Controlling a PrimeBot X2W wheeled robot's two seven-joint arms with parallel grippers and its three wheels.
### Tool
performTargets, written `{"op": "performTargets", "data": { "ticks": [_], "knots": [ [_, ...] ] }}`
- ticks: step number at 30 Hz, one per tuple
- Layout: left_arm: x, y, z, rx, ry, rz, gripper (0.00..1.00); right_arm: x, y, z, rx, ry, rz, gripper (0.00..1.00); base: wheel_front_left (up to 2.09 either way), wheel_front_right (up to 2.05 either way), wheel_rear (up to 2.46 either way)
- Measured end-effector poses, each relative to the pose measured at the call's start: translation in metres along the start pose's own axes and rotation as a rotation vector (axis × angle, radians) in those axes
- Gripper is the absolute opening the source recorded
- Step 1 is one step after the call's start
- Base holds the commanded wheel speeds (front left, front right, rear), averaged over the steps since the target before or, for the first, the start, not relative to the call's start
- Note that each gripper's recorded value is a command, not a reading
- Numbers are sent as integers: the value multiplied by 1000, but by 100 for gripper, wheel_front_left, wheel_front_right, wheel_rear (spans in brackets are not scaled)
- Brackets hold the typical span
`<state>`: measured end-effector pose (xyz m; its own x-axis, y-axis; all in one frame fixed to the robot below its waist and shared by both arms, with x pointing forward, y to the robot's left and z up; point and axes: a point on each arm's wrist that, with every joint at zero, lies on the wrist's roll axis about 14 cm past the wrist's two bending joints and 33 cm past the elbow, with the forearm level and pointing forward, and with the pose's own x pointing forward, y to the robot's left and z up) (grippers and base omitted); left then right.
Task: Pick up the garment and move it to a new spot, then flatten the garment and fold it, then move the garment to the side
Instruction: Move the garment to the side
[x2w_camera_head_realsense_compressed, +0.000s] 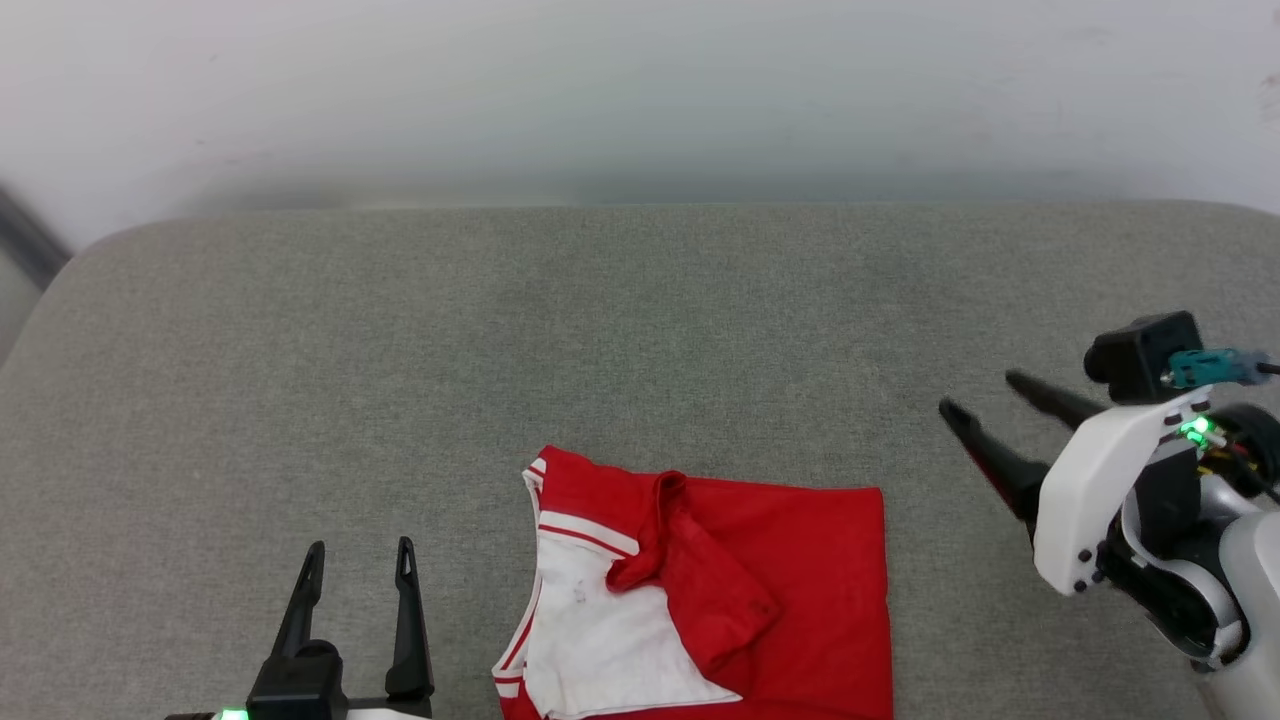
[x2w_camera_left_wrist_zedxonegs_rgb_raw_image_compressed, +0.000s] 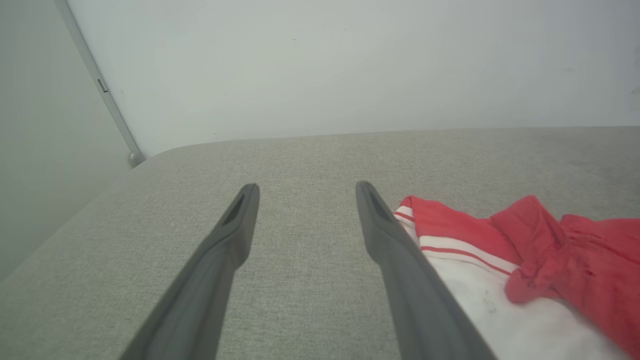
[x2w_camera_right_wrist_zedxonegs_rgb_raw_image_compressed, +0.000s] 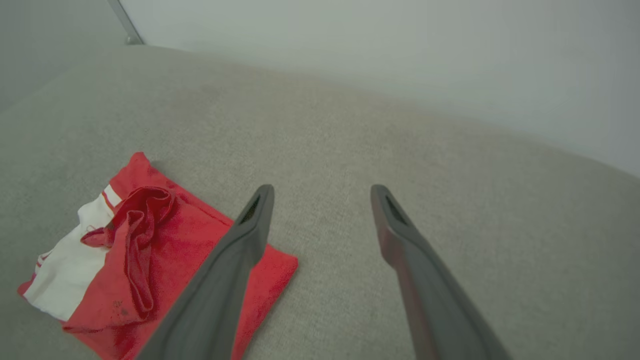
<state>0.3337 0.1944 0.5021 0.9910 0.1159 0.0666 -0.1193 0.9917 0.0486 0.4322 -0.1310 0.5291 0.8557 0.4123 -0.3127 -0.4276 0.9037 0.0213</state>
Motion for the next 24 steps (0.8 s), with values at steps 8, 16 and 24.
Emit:
{"op": "performTargets", "data": {
  "ticks": [8, 16, 24],
  "knots": [
    [10, -1, -1, -1, 0, 3, 100, -10, 4, -85, 293, 465, 138, 100, 0, 0, 0],
    [24, -1, -5, 3, 10, 4, 100, 2, 46, -139, 509, 634, 250, 100, 0, 0, 0],
    [32, 2, -14, 12, 32, 15, 100, 19, 88, -163, 562, 719, 346, 100, 0, 0, 0]
  ]
}}
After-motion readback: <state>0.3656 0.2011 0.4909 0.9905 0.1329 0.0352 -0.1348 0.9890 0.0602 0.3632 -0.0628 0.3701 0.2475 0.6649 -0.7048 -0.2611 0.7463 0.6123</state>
